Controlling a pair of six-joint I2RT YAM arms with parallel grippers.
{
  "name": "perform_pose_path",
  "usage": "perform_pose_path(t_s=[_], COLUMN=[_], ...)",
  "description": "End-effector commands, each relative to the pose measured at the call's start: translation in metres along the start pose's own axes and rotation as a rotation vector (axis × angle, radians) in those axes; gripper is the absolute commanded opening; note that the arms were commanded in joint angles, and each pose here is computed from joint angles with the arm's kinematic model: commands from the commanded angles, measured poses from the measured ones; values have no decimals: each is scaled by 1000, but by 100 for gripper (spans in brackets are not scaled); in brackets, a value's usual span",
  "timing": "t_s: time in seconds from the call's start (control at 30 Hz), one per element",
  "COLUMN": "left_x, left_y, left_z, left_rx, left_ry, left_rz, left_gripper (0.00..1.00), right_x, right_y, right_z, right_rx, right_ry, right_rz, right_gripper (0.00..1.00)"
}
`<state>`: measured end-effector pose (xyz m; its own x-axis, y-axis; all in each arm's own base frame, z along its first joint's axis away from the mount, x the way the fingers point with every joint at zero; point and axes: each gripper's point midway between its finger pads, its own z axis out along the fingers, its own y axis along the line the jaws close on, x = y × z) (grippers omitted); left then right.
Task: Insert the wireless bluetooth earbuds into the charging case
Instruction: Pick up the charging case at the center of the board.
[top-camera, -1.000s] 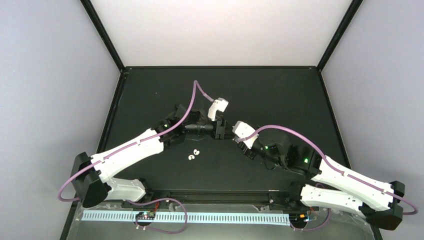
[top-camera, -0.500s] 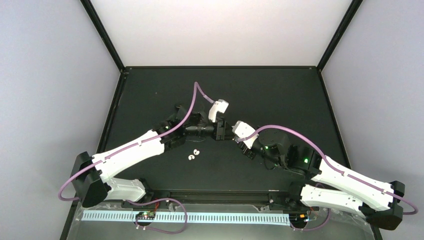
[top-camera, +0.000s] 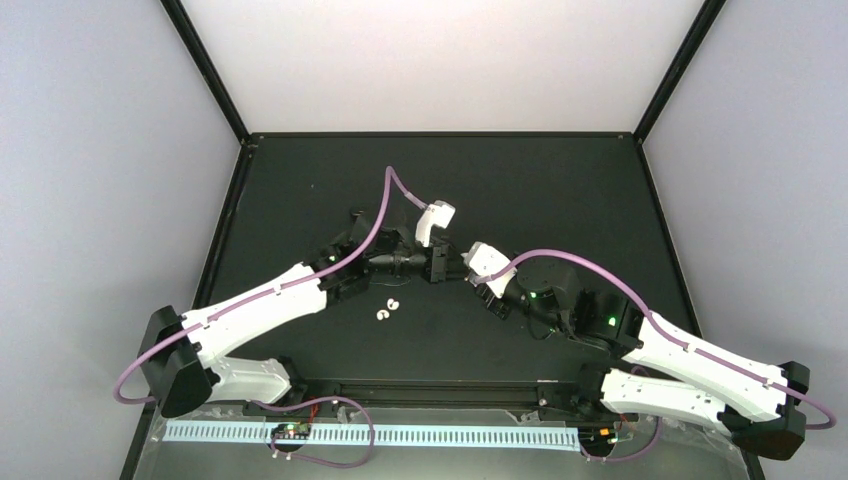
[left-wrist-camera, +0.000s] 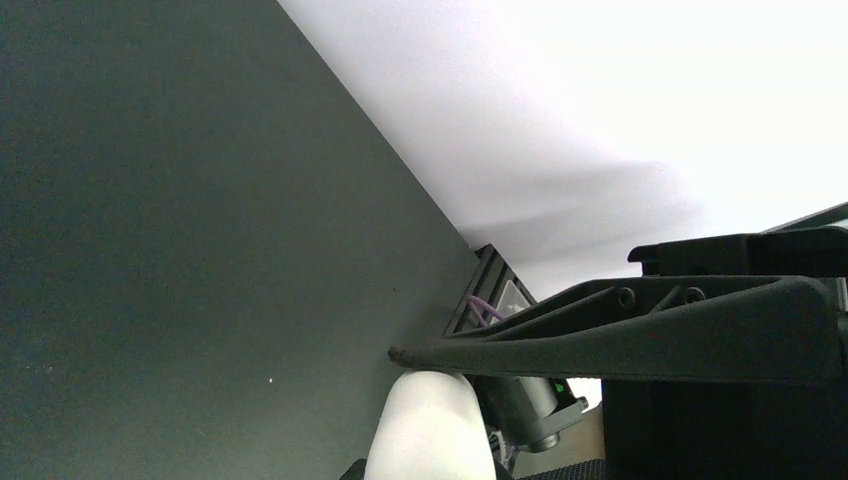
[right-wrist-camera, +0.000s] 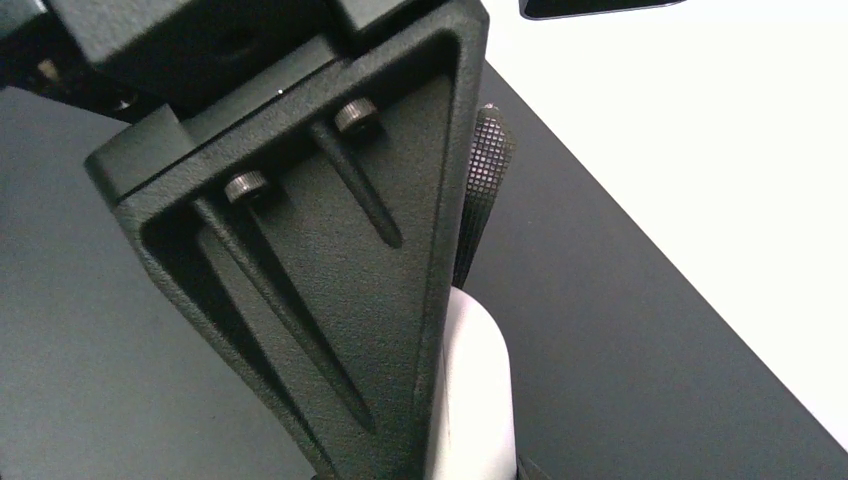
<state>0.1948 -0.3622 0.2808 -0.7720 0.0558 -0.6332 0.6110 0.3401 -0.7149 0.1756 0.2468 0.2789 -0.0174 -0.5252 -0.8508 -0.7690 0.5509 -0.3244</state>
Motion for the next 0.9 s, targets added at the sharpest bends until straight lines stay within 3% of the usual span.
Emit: perform_pose_path(t_s=[0.0,0.07,0.2,0.4,0.53,0.7,0.87], left_x=[-3,-6,-17,-15,-2,10,16], left_y=[-12,-16,-27,-70,-98,-113,-126], left_z=[-8,-11,-26,-73,-107,-122,-126], left_rx=[33,42,67,187,281,348,425], left_ry=[-18,-38,-99,-212,-273,-276,-256], left_rz=[45,71,176,509,699,793,817], left_gripper=[2,2,2,1,2,2,2], right_x=[-31,-38,-64,-106,-129,-149,-157], right_y=[0,3,-2,-16,-8,22,43], right_z=[-13,-17,-33,-76,-105,-129,-121], right_rx=[-36,-68,-93,-150,-289,-527,-656], right_ry=[-98,-112,-194,-345,-435,-493,-458], right_rz=[52,90,187,310,356,365,382], right_gripper=[43,58,68,70,69,66,63])
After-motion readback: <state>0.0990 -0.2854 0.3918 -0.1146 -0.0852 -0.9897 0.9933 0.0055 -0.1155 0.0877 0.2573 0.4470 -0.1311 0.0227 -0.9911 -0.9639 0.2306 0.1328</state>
